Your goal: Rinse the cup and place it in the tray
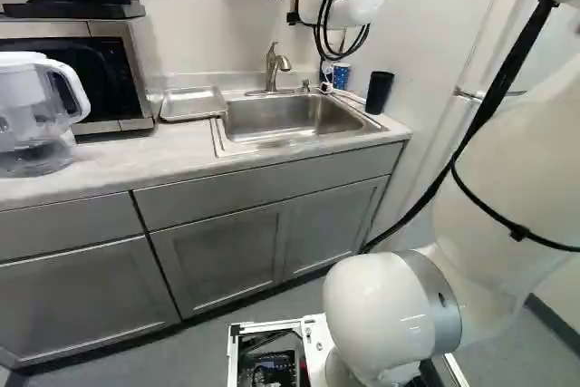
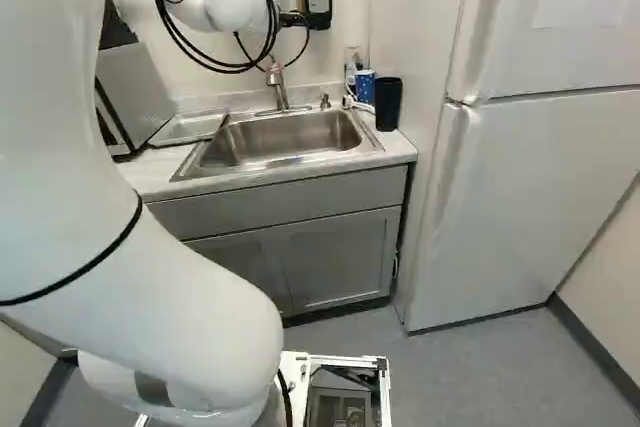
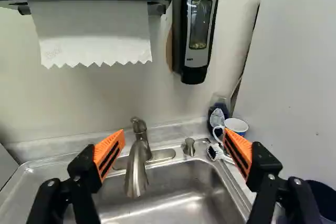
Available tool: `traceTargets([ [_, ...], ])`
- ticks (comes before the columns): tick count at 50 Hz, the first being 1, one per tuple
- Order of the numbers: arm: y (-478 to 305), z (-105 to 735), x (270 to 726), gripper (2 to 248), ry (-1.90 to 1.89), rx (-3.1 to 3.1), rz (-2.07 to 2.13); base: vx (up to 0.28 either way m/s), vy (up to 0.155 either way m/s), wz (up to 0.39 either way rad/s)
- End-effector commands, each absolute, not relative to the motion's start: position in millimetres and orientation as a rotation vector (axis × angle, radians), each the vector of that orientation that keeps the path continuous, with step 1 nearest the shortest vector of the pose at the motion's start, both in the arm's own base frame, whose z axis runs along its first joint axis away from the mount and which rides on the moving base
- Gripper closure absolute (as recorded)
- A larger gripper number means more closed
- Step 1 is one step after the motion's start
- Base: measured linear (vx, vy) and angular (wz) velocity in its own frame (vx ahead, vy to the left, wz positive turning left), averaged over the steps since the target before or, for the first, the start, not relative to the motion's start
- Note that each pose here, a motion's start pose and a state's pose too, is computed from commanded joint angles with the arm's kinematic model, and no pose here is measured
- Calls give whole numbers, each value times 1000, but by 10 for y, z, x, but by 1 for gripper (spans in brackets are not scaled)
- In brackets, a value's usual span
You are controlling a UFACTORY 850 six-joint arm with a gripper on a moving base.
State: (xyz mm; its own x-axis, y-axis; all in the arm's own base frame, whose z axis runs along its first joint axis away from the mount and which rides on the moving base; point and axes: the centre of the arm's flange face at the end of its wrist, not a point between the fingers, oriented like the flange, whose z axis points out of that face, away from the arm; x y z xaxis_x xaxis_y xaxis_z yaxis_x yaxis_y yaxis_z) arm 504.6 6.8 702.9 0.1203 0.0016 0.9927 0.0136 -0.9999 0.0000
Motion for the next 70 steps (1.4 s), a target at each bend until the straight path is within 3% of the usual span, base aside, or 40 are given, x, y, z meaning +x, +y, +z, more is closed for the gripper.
traceTargets([
  [70, 136, 6969, 5296, 3, -31, -2413, -1986, 0, 0, 0],
])
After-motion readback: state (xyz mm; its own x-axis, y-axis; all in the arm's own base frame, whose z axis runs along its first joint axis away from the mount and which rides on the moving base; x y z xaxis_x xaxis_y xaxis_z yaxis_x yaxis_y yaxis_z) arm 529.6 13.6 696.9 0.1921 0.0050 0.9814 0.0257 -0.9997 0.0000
